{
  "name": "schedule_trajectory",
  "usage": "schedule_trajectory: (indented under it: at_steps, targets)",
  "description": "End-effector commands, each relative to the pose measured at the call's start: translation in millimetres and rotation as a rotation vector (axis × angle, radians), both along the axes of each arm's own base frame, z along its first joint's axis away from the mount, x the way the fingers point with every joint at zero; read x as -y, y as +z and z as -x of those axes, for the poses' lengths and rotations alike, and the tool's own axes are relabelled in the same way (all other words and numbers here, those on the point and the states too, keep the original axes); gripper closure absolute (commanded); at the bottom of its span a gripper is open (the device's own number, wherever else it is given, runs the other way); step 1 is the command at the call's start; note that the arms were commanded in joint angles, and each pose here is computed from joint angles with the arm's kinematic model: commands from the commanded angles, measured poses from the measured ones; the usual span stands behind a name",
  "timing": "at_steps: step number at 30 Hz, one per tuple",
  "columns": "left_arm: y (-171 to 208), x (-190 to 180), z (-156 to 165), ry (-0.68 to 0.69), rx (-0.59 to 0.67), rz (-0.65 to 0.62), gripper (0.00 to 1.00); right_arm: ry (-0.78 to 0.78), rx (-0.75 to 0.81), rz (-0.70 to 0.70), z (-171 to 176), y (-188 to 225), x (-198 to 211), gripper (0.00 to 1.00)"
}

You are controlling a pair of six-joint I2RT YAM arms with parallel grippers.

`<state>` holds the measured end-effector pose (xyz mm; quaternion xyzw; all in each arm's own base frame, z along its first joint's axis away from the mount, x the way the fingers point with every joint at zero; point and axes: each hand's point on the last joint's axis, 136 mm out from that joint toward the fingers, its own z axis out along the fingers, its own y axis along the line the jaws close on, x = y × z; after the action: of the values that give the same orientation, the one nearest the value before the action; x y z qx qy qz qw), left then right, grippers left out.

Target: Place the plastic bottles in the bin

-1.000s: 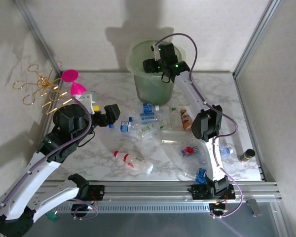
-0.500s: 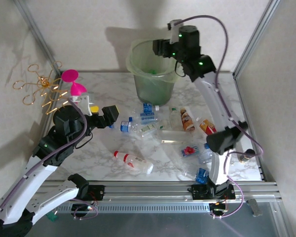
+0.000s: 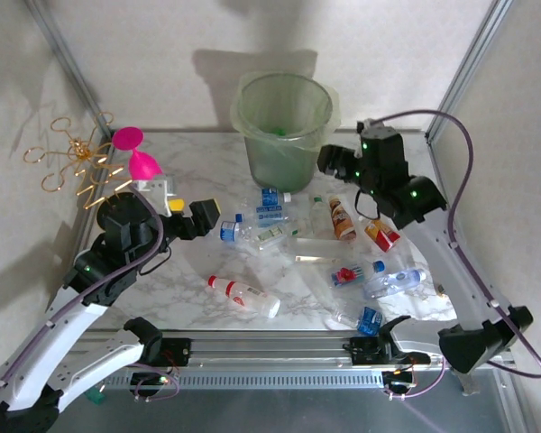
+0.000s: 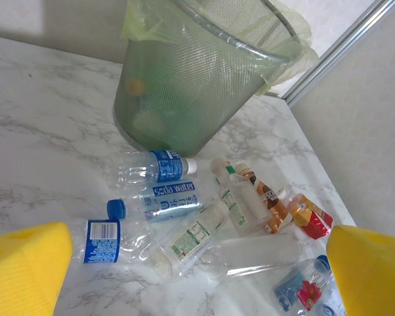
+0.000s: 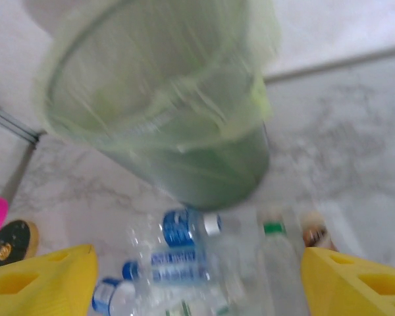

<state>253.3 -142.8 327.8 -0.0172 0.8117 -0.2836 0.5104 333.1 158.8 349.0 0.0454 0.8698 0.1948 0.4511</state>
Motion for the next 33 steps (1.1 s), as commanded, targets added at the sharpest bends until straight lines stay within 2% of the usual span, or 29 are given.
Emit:
schedule_trajectory:
  at_steps: [1, 4, 7, 12, 18, 26, 28, 30, 33]
  targets:
    - [1, 15, -8, -0.037, 0.019, 0.046, 0.01, -0.023, -0.178, -0.072, 32, -24, 3, 0.15]
    - [-7, 23, -16, -0.048, 0.010, 0.062, 0.02, -0.027, -0.304, -0.038, 55, -54, 4, 0.10]
    - [-17, 26, -20, -0.047, -0.004, 0.065, 0.02, -0.173, -0.414, -0.024, 76, -85, 31, 0.09]
    - [-35, 24, -20, -0.035, -0.017, 0.065, 0.02, -0.496, -0.683, -0.147, 124, -157, 57, 0.19]
    - [-41, 25, -19, -0.034, -0.013, 0.051, 0.02, -0.780, -0.880, -0.079, 180, -198, 88, 0.22]
    - [-38, 27, -15, -0.039, 0.007, 0.028, 0.01, -0.802, -1.042, -0.132, 234, -232, 60, 0.14]
    - [-38, 27, -13, -0.040, 0.010, 0.021, 0.01, -0.823, -1.070, -0.142, 243, -232, 53, 0.08]
    - [-37, 27, -10, -0.041, 0.020, 0.016, 0.01, -0.842, -1.063, -0.171, 248, -227, 43, 0.02]
    - [-34, 25, -8, -0.036, 0.033, 0.014, 0.01, -0.891, -1.036, -0.201, 253, -228, 36, 0.01]
